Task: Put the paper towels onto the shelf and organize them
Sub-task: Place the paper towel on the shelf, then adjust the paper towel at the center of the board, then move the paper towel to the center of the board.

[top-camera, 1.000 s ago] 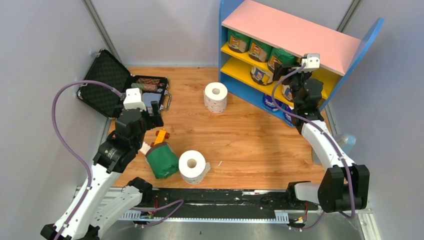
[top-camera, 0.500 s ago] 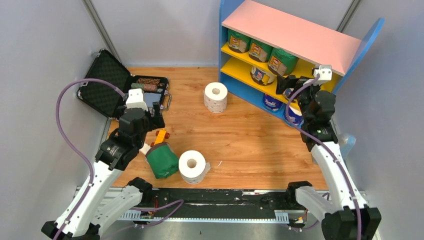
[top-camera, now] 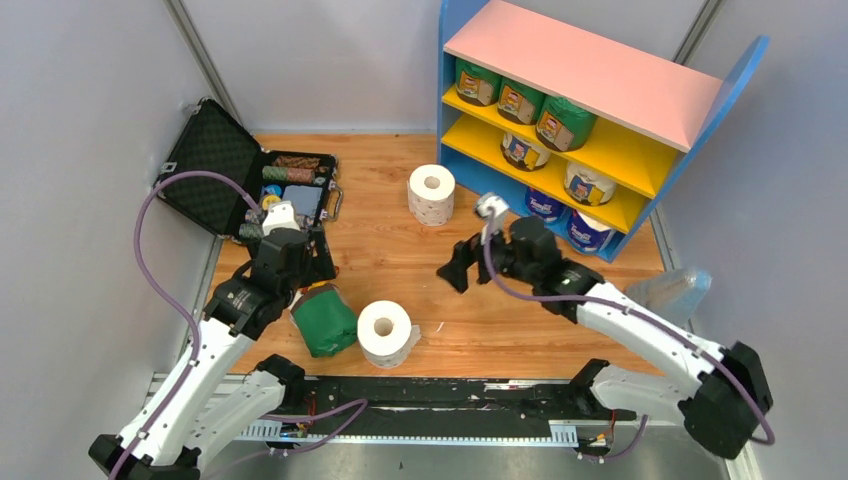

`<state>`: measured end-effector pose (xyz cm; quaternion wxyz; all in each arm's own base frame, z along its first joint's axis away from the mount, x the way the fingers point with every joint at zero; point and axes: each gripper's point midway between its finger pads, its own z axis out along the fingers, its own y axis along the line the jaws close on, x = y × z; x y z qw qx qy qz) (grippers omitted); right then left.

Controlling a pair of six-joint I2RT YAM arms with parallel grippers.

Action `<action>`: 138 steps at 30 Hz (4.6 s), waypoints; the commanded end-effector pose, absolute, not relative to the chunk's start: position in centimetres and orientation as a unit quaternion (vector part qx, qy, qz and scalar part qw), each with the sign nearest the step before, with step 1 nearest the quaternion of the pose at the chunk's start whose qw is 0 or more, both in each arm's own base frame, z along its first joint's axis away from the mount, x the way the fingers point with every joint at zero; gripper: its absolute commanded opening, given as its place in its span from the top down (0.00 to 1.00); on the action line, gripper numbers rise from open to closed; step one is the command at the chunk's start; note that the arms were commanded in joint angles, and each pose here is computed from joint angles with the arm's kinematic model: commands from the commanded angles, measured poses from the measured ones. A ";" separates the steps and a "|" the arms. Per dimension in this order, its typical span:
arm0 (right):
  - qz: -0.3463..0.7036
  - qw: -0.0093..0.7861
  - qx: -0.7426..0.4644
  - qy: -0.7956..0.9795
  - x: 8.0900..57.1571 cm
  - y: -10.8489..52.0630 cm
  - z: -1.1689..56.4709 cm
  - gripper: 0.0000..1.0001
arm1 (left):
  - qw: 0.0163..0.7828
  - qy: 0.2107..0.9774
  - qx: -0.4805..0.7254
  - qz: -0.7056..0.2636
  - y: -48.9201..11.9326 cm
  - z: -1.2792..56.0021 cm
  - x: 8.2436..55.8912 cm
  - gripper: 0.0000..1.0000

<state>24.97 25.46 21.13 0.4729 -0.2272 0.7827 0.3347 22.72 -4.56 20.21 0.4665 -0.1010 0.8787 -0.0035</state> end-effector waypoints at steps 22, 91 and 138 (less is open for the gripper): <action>0.240 0.288 -0.398 0.837 17.7 38.6 12.8 0.21 | 0.470 0.874 -0.122 0.004 -4.0 19.6 22.8 0.00; 0.320 0.433 -0.480 0.692 16.4 34.0 18.0 0.11 | 0.166 0.928 -0.243 -0.227 -17.2 10.2 21.9 0.00; -0.019 0.588 -0.605 0.537 20.0 43.6 12.8 0.70 | 0.570 0.778 -0.210 0.161 3.9 28.7 21.5 0.00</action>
